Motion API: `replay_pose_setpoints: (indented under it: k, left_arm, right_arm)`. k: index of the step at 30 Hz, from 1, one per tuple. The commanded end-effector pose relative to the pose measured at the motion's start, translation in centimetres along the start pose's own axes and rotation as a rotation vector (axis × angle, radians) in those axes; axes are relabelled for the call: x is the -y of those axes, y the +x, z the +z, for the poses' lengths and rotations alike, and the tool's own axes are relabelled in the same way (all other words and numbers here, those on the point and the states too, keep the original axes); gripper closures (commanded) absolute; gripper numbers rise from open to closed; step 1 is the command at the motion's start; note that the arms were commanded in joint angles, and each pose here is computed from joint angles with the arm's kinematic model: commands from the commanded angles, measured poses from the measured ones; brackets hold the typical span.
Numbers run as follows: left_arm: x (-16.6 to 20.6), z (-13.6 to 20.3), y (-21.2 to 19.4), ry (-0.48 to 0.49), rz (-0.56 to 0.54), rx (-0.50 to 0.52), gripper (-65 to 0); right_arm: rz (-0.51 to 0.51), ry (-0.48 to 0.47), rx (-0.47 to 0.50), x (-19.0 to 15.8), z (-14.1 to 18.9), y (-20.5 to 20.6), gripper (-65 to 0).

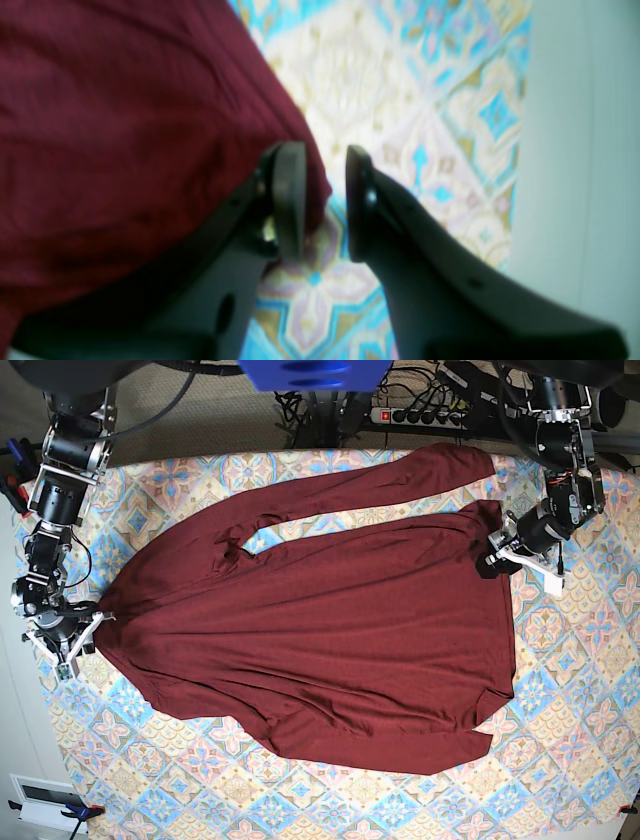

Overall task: Layout the t-shirt on the table in an organized manner, then fold the t-shirt properly
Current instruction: 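Grasp the shirt edges with both grippers and pull them apart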

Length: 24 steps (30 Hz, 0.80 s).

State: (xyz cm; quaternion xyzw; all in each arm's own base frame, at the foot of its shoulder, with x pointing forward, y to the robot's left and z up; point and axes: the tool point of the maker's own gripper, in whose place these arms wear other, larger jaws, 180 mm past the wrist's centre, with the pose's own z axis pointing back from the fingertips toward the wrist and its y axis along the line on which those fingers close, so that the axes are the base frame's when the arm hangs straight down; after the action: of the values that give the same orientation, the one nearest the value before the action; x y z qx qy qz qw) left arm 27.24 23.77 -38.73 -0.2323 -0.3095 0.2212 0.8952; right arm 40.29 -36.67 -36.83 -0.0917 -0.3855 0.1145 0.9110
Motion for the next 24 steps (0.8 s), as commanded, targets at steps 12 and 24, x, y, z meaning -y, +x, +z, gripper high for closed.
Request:
replay_pose_setpoints:
  k: [12,24]
  left_arm:
    - [-1.1,0.0,0.1,0.063,-0.041,0.014,-27.5]
    - [-0.6,-0.9,-1.4,0.075,-0.070,-0.016,-26.6]
  right_arm:
    - [0.001,-0.039,0.071,1.9,0.7,2.6,-13.4]
    - [0.000,-0.039,0.069,1.9,0.7,2.5,-13.4]
